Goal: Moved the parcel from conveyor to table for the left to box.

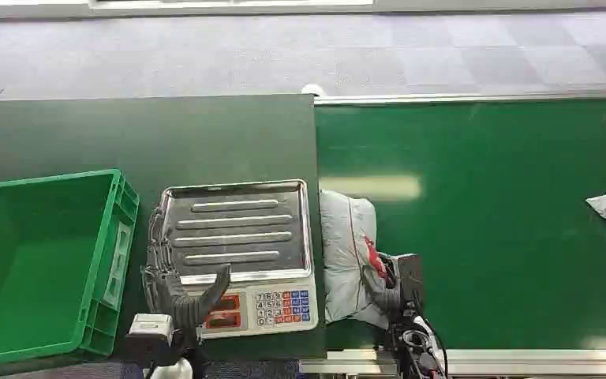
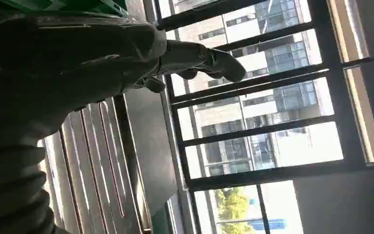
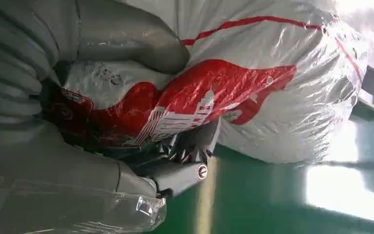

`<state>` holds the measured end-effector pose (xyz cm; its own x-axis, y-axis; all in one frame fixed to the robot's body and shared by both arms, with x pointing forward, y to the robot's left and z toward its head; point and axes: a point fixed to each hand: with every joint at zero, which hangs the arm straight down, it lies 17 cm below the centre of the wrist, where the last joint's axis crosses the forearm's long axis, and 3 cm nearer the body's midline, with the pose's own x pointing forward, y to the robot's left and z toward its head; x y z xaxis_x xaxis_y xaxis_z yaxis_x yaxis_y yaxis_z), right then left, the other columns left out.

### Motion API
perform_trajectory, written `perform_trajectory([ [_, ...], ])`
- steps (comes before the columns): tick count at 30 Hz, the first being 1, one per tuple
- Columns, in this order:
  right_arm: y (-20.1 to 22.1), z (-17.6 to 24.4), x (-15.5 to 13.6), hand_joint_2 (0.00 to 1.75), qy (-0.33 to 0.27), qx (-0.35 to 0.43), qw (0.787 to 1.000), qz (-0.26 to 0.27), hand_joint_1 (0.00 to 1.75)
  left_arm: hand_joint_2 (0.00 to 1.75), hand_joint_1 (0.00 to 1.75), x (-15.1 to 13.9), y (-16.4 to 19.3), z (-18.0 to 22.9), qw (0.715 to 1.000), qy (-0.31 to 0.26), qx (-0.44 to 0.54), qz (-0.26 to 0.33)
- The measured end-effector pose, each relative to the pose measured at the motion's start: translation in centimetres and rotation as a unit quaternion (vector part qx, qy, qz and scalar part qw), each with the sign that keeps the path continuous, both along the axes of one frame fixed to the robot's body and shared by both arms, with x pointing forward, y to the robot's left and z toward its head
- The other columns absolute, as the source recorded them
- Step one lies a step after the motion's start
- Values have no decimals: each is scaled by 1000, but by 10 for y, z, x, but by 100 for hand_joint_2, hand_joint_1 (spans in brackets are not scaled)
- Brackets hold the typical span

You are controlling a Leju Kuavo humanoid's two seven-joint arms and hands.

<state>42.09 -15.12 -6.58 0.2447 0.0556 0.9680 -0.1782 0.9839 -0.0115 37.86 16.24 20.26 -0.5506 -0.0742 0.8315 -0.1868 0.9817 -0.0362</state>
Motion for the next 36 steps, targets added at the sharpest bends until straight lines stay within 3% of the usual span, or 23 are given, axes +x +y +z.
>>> perform_trajectory([
  [9, -7, 8, 4, 175, -21, 12, 999, -21, 175, 175, 0, 0, 1, 0, 1000, 0, 1, 2],
  [16, -58, 26, 13, 175, -84, -11, 990, -114, 175, 175, 0, -5, 4, -4, 1000, 6, 1, 12],
  [22, -117, 62, 18, 175, -154, -112, 965, -178, 175, 175, 0, -6, 5, -6, 1000, 7, 1, 10],
  [27, -164, 124, 12, 175, -234, -210, 918, -241, 175, 175, 0, -6, 8, -5, 1000, 6, -1, 10],
  [31, -170, 173, 1, 175, -288, -214, 895, -265, 175, 175, 0, -6, 10, -2, 1000, 2, -2, 9],
  [36, -150, 209, 4, 175, -328, -169, 895, -250, 175, 175, 0, -5, 5, 1, 1000, -3, -5, -8],
])
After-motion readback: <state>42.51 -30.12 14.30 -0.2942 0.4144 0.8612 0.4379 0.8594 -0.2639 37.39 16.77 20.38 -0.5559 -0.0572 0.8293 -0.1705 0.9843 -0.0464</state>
